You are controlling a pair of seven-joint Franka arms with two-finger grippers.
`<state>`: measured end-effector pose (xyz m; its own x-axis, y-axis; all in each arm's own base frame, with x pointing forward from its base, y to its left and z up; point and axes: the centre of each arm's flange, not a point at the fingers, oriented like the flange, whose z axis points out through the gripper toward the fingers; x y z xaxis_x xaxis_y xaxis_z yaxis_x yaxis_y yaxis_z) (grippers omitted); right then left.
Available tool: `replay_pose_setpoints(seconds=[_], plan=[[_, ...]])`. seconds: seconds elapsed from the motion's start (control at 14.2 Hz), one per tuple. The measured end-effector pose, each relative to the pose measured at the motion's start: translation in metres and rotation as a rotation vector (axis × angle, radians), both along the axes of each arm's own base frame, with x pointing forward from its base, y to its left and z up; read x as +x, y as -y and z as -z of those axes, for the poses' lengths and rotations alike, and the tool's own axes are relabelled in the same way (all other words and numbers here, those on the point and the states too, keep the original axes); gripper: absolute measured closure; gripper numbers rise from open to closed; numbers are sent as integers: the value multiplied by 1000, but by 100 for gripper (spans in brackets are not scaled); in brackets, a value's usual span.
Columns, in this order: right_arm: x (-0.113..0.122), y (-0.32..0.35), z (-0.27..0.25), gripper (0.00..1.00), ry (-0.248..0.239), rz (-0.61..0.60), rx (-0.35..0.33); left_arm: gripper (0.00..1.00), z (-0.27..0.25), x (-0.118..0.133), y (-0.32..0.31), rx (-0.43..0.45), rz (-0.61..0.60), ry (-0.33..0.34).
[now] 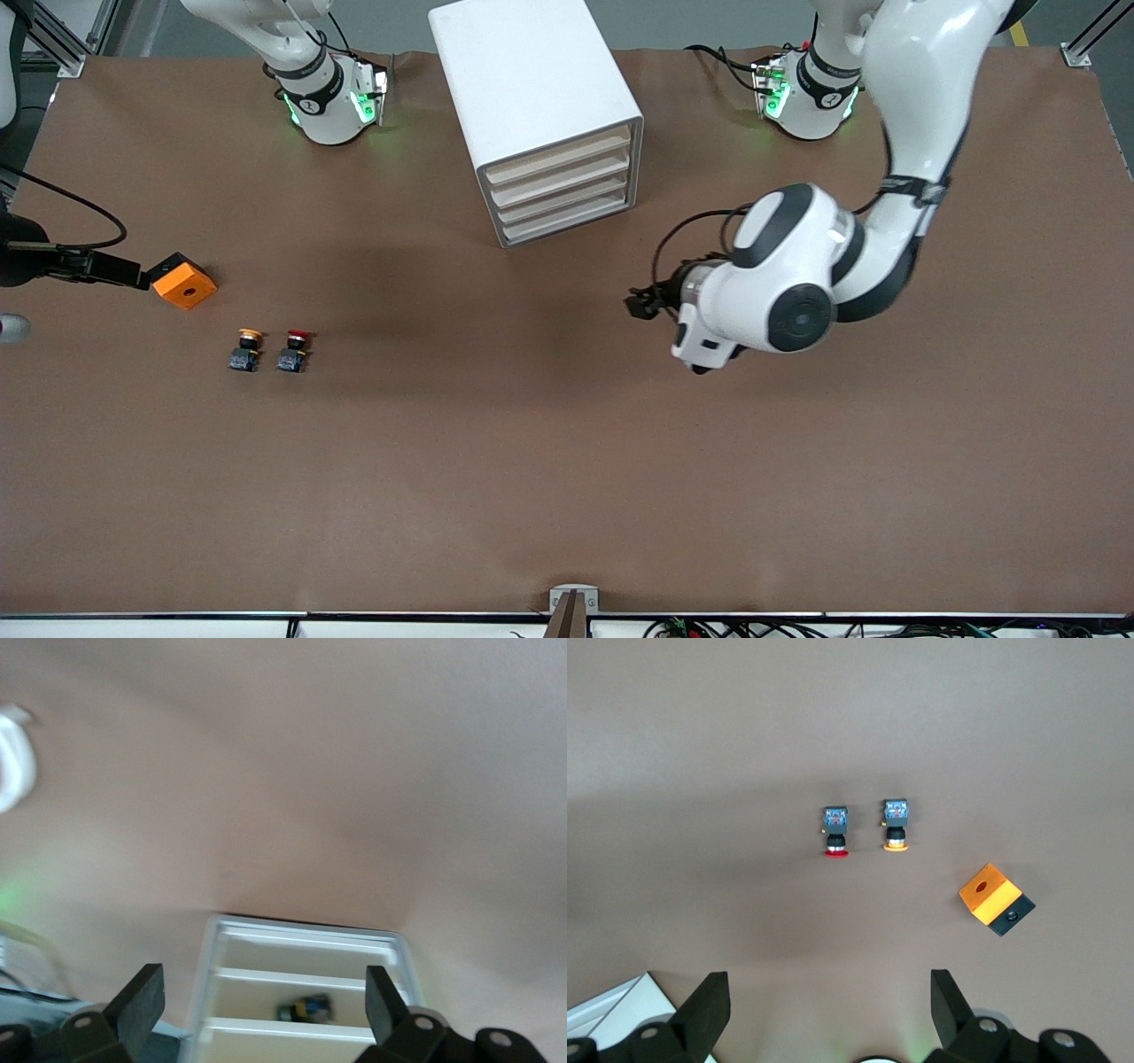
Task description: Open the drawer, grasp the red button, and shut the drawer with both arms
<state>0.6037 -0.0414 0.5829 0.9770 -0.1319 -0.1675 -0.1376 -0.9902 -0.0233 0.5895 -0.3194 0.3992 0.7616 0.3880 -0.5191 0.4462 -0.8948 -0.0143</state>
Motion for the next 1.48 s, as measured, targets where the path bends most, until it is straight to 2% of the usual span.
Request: replay_pose_setpoints(seconds=[0.14, 0.35, 0.63, 0.84, 0.99, 1.2, 1.48], plan=[[1, 0, -11, 0, 23, -1, -8, 0, -27, 7, -35, -10, 44, 38], [-4, -2, -24, 0, 27, 22, -38, 0, -65, 22, -101, -56, 122, 126], [-34, -4, -65, 0, 34, 30, -33, 0, -112, 26, -184, -88, 261, 228], [-63, -4, -94, 0, 59, 30, -28, 0, -143, 11, -244, -68, 364, 271], [-77, -2, -96, 0, 53, 34, -24, 0, -158, -5, -274, -60, 389, 299], [-88, -1, -89, 0, 54, 35, -20, 0, -166, -24, -290, -15, 388, 376], [-106, -3, -83, 0, 89, 32, -15, 0, -170, -46, -291, 49, 395, 502]])
